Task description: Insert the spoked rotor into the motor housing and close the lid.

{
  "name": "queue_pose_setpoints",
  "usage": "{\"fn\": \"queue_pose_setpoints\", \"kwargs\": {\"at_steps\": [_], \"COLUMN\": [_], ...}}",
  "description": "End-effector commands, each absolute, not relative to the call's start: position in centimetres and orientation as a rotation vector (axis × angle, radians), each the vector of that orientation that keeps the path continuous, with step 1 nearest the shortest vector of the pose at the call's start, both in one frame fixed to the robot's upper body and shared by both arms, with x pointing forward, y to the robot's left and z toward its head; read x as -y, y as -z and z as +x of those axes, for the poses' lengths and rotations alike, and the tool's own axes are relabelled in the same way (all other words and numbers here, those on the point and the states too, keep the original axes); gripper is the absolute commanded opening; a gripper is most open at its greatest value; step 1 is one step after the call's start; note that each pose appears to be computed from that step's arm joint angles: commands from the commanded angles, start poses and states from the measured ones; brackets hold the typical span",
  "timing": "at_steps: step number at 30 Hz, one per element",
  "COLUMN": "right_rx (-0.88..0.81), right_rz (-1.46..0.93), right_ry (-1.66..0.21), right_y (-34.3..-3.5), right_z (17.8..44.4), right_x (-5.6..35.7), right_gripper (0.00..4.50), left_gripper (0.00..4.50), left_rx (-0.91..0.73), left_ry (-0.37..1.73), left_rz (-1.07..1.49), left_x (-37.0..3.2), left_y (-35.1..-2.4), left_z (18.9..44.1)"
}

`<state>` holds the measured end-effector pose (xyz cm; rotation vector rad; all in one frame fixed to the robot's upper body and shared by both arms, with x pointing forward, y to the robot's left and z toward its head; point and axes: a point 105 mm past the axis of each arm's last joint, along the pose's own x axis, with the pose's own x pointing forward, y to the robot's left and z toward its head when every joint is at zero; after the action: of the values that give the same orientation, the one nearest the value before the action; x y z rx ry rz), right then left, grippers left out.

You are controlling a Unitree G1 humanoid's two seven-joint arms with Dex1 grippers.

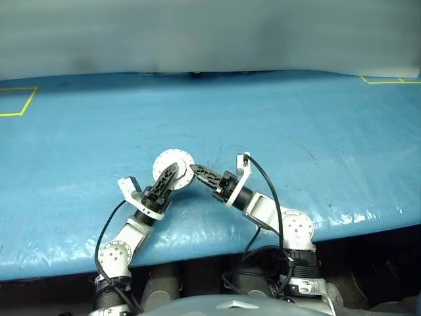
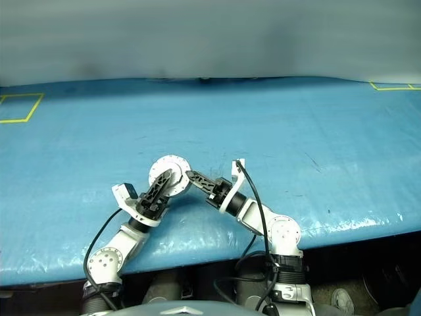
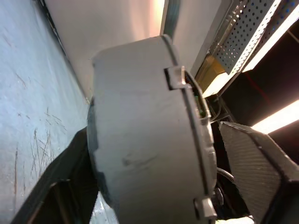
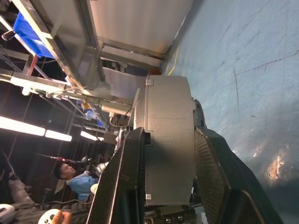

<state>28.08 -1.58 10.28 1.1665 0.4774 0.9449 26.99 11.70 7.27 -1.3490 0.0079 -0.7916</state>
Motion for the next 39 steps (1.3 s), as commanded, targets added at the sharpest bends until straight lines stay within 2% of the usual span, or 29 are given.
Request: {"fn": "queue_pose_setpoints", "kwargs": {"at_steps": [1, 8, 15, 21, 25, 27, 30, 34, 39], "right_rx": [-0.388, -0.375, -0.313, -0.217, -0.192, -0.178, -0.174, -0.183, -0.175], "right_rz": [1.207, 1.147, 1.053, 0.994, 0.984, 1.001, 1.012, 0.996, 0.988], "right_ry": [-0.988, -1.002, -0.845, -0.704, -0.682, -0.663, -0.64, -0.63, -0.616], "right_y": [-12.5, -12.4, -11.5, -11.4, -11.4, -11.3, -11.0, -10.5, -10.4], "right_z": [28.3, 28.2, 30.1, 32.2, 32.0, 32.0, 31.8, 31.2, 31.1], "right_x": [1.2, 1.0, 2.2, 4.7, 5.6, 6.0, 6.4, 6.4, 6.6], "right_gripper": [1.1, 1.1, 3.36, 3.36, 3.36, 3.36, 3.36, 3.36, 3.36], "left_gripper": [2.5, 2.5, 2.5, 2.5, 2.5, 2.5, 2.5, 2.5, 2.5], "left_rx": [0.049, 0.021, 0.075, 0.257, 0.313, 0.308, 0.279, 0.244, 0.199], "left_ry": [0.86, 0.779, 0.7, 0.48, 0.142, 0.063, 0.016, 0.11, 0.073], "left_rz": [-1.367, -1.342, -1.362, -1.355, -1.18, -1.149, -1.115, -1.132, -1.128], "left_x": [-11.6, -11.8, -12.2, -15.1, -19.0, -20.0, -20.7, -20.0, -20.8], "left_y": [-8.7, -7.7, -8.2, -9.3, -8.6, -8.4, -8.4, -9.6, -8.5], "left_z": [26.8, 27.2, 28.2, 31.4, 34.9, 36.2, 37.8, 39.9, 40.6]}}
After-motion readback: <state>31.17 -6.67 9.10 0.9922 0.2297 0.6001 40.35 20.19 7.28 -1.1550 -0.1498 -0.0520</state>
